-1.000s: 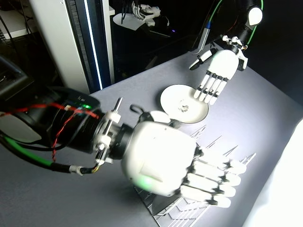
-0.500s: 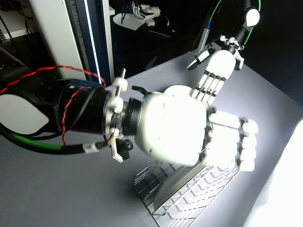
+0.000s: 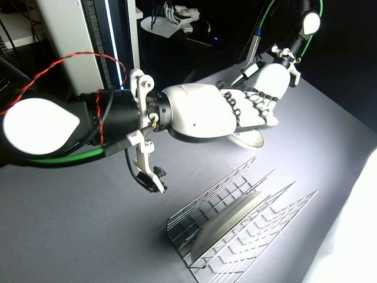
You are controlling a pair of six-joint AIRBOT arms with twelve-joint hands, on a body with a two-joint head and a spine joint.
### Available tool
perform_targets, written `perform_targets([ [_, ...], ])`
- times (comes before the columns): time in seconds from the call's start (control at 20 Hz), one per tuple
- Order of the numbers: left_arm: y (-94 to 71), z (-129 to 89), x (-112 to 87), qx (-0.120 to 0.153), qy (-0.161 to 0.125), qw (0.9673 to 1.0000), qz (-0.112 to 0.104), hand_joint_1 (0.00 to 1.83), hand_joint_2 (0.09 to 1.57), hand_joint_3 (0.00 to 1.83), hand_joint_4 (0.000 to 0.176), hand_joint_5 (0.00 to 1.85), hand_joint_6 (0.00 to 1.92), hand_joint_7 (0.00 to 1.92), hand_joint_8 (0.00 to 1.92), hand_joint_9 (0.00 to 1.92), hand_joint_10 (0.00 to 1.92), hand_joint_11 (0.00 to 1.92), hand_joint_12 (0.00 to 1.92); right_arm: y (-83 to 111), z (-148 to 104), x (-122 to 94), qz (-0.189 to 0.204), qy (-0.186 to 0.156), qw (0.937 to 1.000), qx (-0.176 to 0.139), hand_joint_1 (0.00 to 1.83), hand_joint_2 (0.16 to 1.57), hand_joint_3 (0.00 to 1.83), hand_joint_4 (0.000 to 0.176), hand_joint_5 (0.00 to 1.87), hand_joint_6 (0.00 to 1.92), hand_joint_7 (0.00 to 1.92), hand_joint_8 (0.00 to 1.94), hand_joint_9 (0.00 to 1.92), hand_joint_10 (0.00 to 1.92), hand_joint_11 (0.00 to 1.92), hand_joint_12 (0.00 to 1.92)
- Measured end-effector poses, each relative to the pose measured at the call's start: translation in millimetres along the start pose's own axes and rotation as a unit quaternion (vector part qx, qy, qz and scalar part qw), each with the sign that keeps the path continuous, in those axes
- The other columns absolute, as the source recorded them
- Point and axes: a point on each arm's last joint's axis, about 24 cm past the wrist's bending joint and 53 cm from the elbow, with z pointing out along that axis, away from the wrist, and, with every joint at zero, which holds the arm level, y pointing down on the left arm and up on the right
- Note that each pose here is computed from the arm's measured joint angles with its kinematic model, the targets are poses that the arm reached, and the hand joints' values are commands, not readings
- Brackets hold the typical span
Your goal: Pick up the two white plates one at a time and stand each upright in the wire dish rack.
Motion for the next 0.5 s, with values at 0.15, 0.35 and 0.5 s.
perform_targets([
  [0.15,-0.2,0.2,0.0,0.000,0.000,1.0000,0.000,0.00,1.10,0.00,0.000,0.01,0.00,0.00,0.00,0.00,0.00,0.00,0.00,10.3,3.4,15.7,-0.009,0.023,0.9996,-0.014,1.02,0.88,0.03,0.000,0.00,0.00,0.00,0.00,0.00,0.00,0.01,0.01],
  [0.35,-0.3,0.2,-0.1,0.000,0.000,1.0000,0.000,0.00,1.10,0.00,0.000,0.00,0.00,0.00,0.00,0.00,0.00,0.00,0.00,12.3,13.8,42.9,-0.014,0.058,0.9981,-0.015,1.36,0.97,0.01,0.000,0.03,0.00,0.00,0.00,0.02,0.00,0.00,0.47],
  [0.5,-0.4,0.1,0.0,0.001,-0.001,1.0000,-0.001,0.00,1.09,0.00,0.000,0.01,0.00,0.00,0.00,0.00,0.00,0.00,0.00,7.7,24.5,57.0,-0.006,0.069,0.9976,-0.004,1.56,1.04,0.01,0.000,0.00,0.00,0.00,0.00,0.00,0.00,0.00,0.42],
])
